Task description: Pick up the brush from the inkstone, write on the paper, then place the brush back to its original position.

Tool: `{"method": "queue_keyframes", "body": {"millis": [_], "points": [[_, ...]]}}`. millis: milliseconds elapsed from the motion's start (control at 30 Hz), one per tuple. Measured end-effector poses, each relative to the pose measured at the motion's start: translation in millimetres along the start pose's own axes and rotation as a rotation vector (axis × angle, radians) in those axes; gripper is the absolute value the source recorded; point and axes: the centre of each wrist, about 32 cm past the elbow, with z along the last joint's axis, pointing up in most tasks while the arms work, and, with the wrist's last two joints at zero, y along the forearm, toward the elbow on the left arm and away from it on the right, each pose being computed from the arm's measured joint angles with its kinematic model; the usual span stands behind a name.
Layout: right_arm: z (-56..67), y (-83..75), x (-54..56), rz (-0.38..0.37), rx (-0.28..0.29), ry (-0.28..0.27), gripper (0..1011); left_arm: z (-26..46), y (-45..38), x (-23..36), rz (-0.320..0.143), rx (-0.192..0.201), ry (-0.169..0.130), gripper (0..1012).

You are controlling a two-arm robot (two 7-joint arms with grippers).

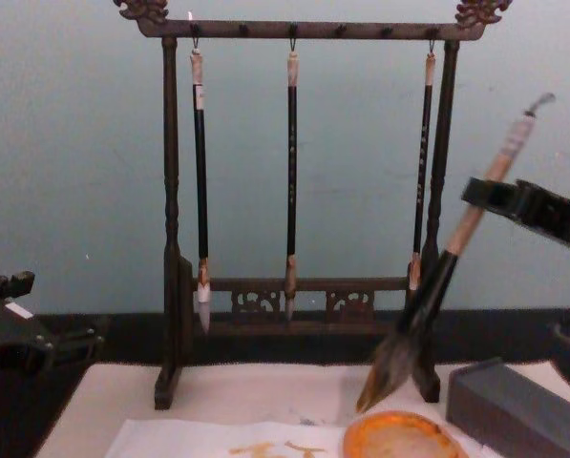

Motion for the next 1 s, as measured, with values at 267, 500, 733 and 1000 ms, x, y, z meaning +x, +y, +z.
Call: {"method": "queue_keyframes", "body": {"millis": [267, 500, 733, 1000], "points": [[0.3, 15.1, -13.5, 0.087, 0.006, -0.137, 172, 0.0, 0.0, 0.0, 0.0, 0.0, 0.0, 1010], [-9.1, 29.0, -24.9, 0.153, 0.0, -0.25, 172, 0.0, 0.0, 0.0, 0.0, 0.0, 0.0, 1010], [-16.8, 34.0, -34.0, 0.181, -0.011, -0.31, 172, 0.0, 0.0, 0.0, 0.0, 0.0, 0.0, 1010], [-24.6, 34.5, -44.7, 0.198, -0.031, -0.328, 172, 0.0, 0.0, 0.0, 0.0, 0.0, 0.0, 1010]]}}
